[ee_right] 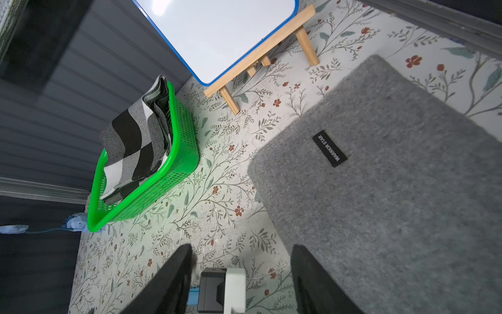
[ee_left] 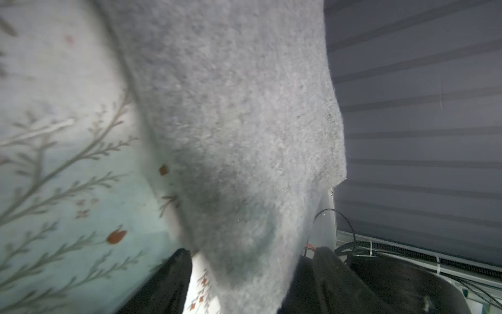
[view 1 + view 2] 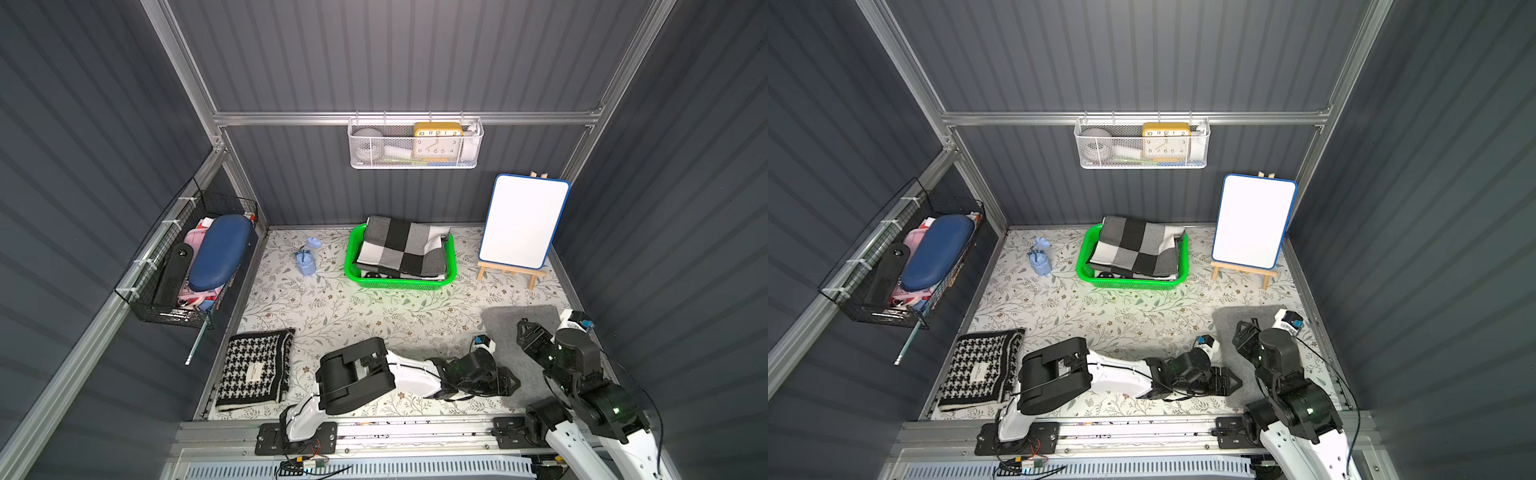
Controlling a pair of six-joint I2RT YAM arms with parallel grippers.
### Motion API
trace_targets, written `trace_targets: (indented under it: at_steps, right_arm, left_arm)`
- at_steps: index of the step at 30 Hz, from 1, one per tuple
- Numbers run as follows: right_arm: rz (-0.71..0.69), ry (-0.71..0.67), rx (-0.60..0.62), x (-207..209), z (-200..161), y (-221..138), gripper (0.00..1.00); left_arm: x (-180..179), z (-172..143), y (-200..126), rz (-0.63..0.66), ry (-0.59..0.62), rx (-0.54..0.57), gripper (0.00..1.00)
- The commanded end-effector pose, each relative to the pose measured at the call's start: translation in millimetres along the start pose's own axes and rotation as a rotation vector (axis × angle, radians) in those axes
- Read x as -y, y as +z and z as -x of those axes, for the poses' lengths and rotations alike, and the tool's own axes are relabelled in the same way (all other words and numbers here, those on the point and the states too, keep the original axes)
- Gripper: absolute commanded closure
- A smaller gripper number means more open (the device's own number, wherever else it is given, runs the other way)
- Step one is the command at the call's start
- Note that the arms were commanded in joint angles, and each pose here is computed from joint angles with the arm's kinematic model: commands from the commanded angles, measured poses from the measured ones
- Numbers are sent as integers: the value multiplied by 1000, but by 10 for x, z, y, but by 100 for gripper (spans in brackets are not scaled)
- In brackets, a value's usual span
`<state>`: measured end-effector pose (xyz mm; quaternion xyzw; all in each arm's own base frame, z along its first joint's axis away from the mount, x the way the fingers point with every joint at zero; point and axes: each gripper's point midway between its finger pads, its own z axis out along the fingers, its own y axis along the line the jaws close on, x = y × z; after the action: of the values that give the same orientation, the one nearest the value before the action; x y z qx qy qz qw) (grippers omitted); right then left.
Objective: Put the folded scarf in the basket
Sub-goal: Adjust the scarf at the center of the board.
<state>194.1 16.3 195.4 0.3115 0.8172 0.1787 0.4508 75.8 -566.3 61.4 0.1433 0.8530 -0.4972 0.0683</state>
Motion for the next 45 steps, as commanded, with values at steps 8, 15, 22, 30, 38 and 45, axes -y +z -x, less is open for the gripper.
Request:
trace_targets:
  at_steps: [8,15,22,30,38,45]
  right_arm:
    - [-55,1,-1,160,-60,22,38]
    - [-61,-5,9,193,-57,4,38]
    - [-37,-15,-22,155,-125,55,38]
    - [6,-35,-117,46,-315,230,38]
    - [24,-44,-204,-39,-486,436,38]
    - [18,-74,-250,-75,-570,583,38]
  left_arm:
    - [-209,-298,313,-2,-87,-110,36]
    - [-213,-283,184,19,-100,-95,80]
    - [-363,42,-268,187,-45,32,100]
    - [-853,314,-1377,324,-91,158,100]
    - [-1371,497,-2687,451,-226,415,29]
    - [-1229,387,-3098,284,-282,512,8]
